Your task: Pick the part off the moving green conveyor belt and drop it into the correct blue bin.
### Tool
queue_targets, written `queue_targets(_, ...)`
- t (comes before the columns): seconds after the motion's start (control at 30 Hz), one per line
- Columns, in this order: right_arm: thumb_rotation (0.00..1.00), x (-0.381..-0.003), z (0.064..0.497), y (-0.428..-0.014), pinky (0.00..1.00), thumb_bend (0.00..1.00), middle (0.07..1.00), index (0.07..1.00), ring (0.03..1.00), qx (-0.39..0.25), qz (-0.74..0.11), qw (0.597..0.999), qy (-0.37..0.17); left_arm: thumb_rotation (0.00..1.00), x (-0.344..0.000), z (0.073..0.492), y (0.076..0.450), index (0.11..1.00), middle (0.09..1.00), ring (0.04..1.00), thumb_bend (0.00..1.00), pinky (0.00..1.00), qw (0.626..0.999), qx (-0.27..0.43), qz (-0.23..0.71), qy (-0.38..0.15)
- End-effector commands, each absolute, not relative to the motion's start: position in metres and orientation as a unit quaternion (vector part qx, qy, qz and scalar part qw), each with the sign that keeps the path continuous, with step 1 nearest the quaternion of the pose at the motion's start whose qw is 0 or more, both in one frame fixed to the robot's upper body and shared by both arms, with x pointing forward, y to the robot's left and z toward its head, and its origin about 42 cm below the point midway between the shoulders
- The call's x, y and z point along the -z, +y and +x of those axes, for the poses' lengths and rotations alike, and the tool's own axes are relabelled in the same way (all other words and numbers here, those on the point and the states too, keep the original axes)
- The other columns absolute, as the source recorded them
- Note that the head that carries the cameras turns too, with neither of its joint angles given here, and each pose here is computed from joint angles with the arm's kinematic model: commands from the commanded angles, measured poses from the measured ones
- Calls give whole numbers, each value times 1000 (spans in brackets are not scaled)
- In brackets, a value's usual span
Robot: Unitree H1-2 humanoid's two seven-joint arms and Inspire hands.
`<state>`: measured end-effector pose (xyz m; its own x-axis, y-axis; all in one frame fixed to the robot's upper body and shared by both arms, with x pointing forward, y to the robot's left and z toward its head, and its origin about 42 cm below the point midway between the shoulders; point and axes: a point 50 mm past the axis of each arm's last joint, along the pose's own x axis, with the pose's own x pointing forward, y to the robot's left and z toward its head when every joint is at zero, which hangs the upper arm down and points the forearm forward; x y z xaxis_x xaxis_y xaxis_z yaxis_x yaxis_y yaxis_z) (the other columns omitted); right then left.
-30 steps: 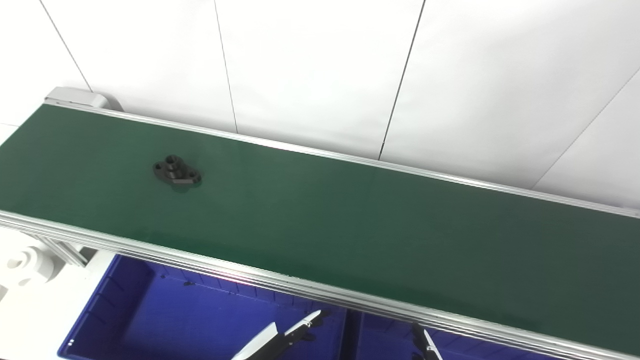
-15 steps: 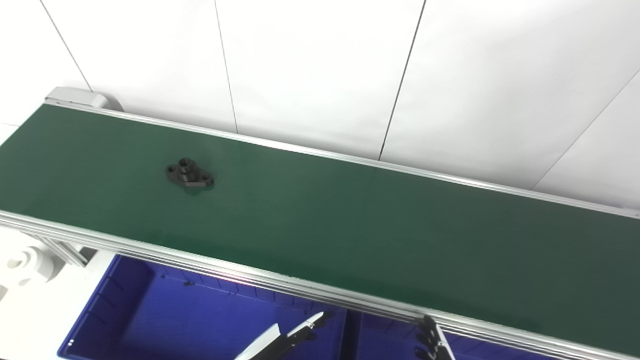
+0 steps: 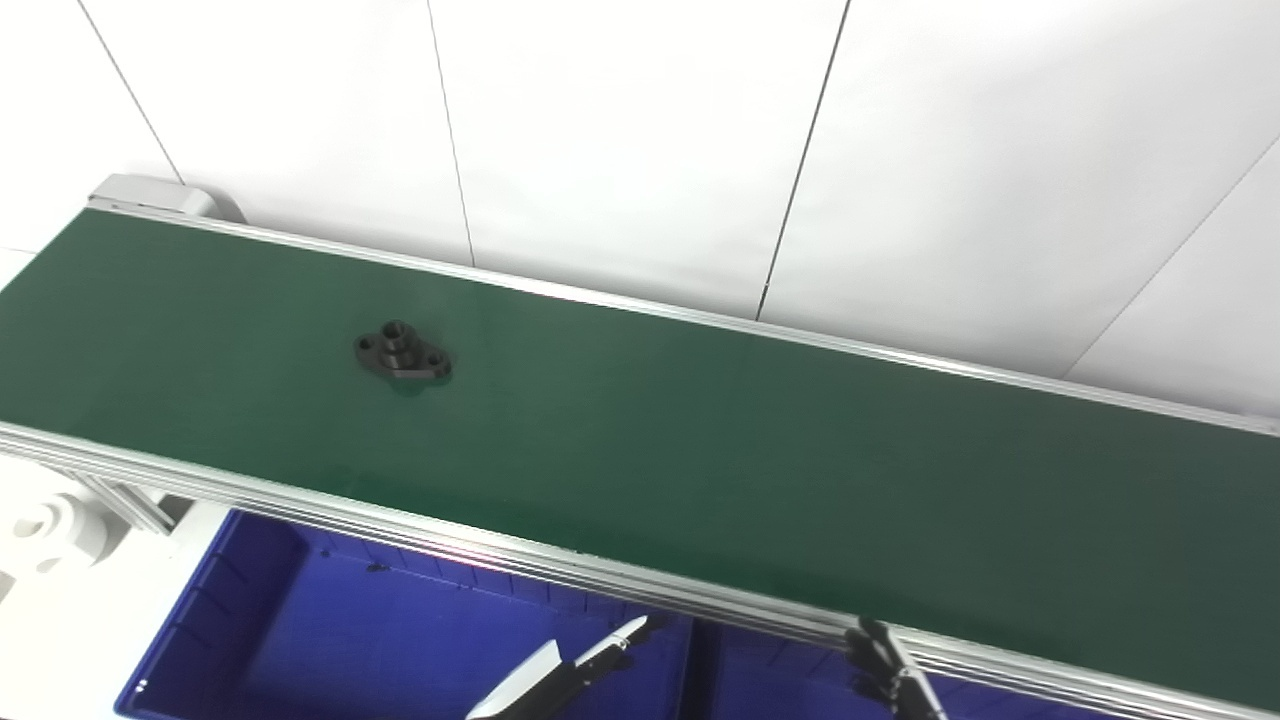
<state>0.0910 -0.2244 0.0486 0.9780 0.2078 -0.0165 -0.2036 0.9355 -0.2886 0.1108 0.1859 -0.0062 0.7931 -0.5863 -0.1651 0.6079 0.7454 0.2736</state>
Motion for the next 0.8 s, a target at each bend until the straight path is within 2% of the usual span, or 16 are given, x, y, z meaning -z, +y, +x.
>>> queue_targets(0.0,773,-65,94,-224,806,865,858,903,831,-90,-137,985,-61,772,2,115,188,1000,1000,983,753,906,936,314,158,18)
queue_targets(0.2,780,-87,109,-227,771,852,847,895,813,-66,-150,980,-115,757,3,116,188,1000,1000,985,755,909,938,310,154,21)
queue_targets(0.47,781,-115,136,-229,790,877,858,893,832,-58,-145,972,-173,758,2,118,191,1000,1000,990,751,905,937,312,154,22)
queue_targets(0.77,758,-138,167,-223,768,799,834,887,806,-51,-184,960,-205,769,1,123,197,1000,1000,1000,757,933,938,314,146,26)
